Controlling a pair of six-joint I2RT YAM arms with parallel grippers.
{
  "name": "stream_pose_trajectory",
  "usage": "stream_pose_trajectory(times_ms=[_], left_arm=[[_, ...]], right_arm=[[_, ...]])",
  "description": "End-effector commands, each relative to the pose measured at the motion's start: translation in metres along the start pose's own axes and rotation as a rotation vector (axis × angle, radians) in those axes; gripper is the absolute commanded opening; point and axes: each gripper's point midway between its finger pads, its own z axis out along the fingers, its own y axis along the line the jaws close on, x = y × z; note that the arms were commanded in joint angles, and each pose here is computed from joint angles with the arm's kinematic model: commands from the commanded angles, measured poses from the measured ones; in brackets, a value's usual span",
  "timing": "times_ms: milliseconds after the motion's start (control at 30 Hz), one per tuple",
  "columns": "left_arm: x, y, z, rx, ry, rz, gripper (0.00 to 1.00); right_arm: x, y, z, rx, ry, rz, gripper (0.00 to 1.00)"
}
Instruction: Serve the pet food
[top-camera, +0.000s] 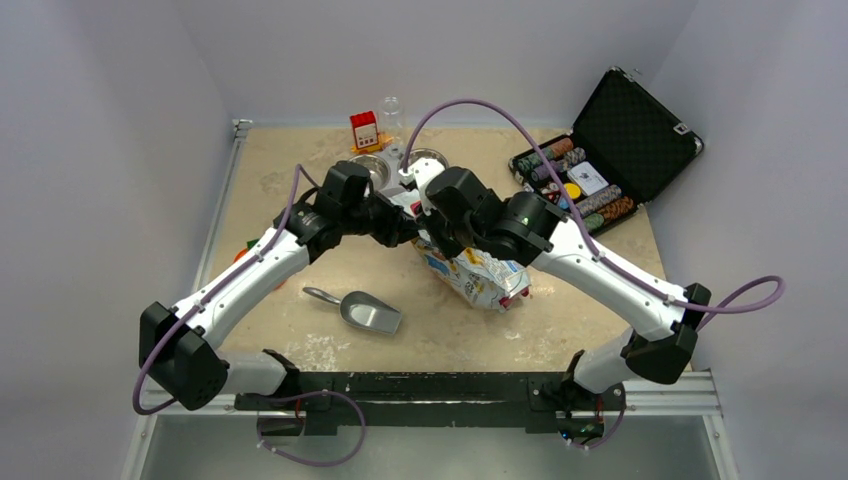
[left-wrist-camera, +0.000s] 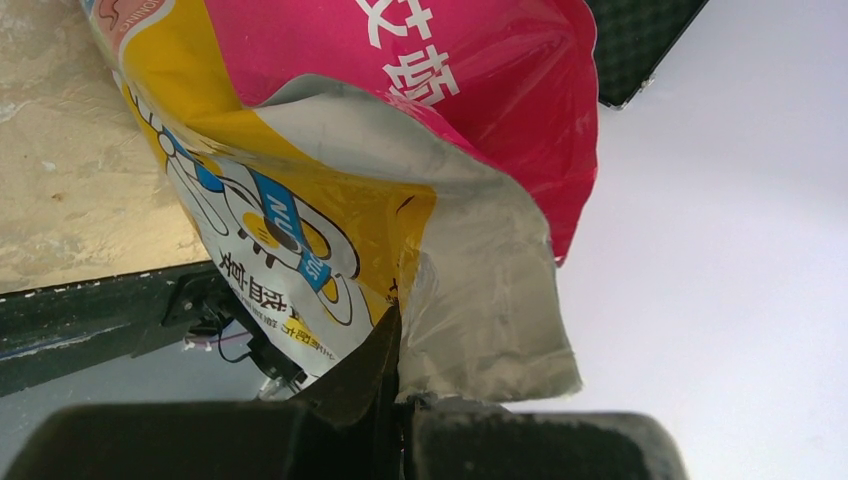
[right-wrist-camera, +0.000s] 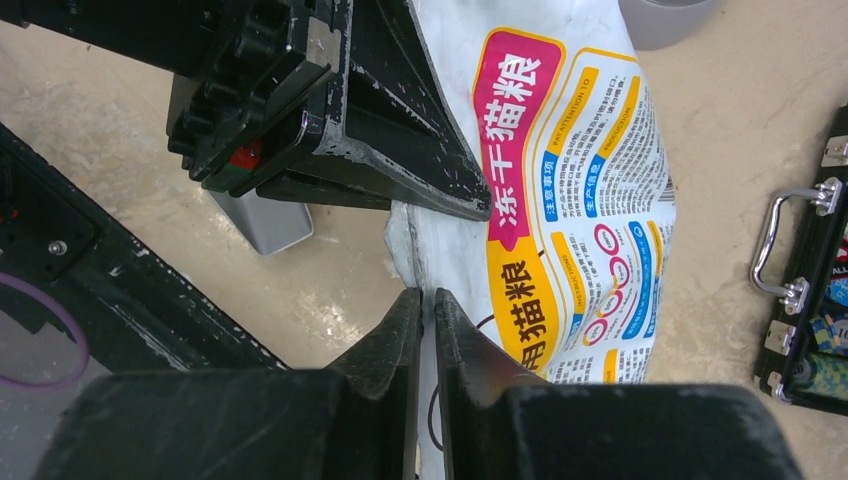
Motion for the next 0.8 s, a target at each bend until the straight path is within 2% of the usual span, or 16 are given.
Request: stream_pose_trajectory(times_ms=[0,67,133,167,300,333,433,567,667,733,767], left_arm=[[0.029,-0.020,-0.019,0.059,0.121,0.024,0.00],[0.028,-0.019,-0.019,0.057,0.116,0.028,0.00],[0.027,-0.017,-0.020,0.057,0.108,0.032,0.00],[0.027,-0.016,-0.020,0.056,0.108,0.033,0.00],[0.027,-0.013,-0.020,0.083,0.110,0.076,0.01],[0.027,-0.012,-0.020,0.087,0.111,0.090,0.09],[0.025,-0.001,-0.023,0.083,0.095,0.116,0.43],[0.018,0.008,-0.038,0.126,0.015,0.154,0.78],[0.012,0.014,-0.050,0.159,-0.051,0.184,0.82],[0.011,0.021,-0.054,0.163,-0.059,0.196,0.79],[0.010,0.025,-0.054,0.157,-0.059,0.189,0.74]], right_arm=[[0.003,-0.027,0.008,0.153,0.010,-0.006,0.11],[0.006,-0.033,0.009,0.191,0.022,-0.007,0.08],[0.005,-0.037,0.008,0.211,0.010,-0.010,0.00],[0.006,-0.036,0.007,0.202,0.006,-0.013,0.00],[0.004,-0.003,0.007,0.008,-0.013,-0.001,0.00],[0.003,0.005,0.007,-0.036,-0.023,0.014,0.00],[0.000,0.015,0.005,-0.092,-0.037,0.057,0.00],[-0.002,0.008,0.004,-0.089,-0.047,0.093,0.00],[-0.003,0.001,0.003,-0.089,-0.048,0.124,0.00],[-0.003,-0.002,0.001,-0.092,-0.052,0.143,0.00],[-0.003,-0.003,0.000,-0.097,-0.055,0.151,0.00]])
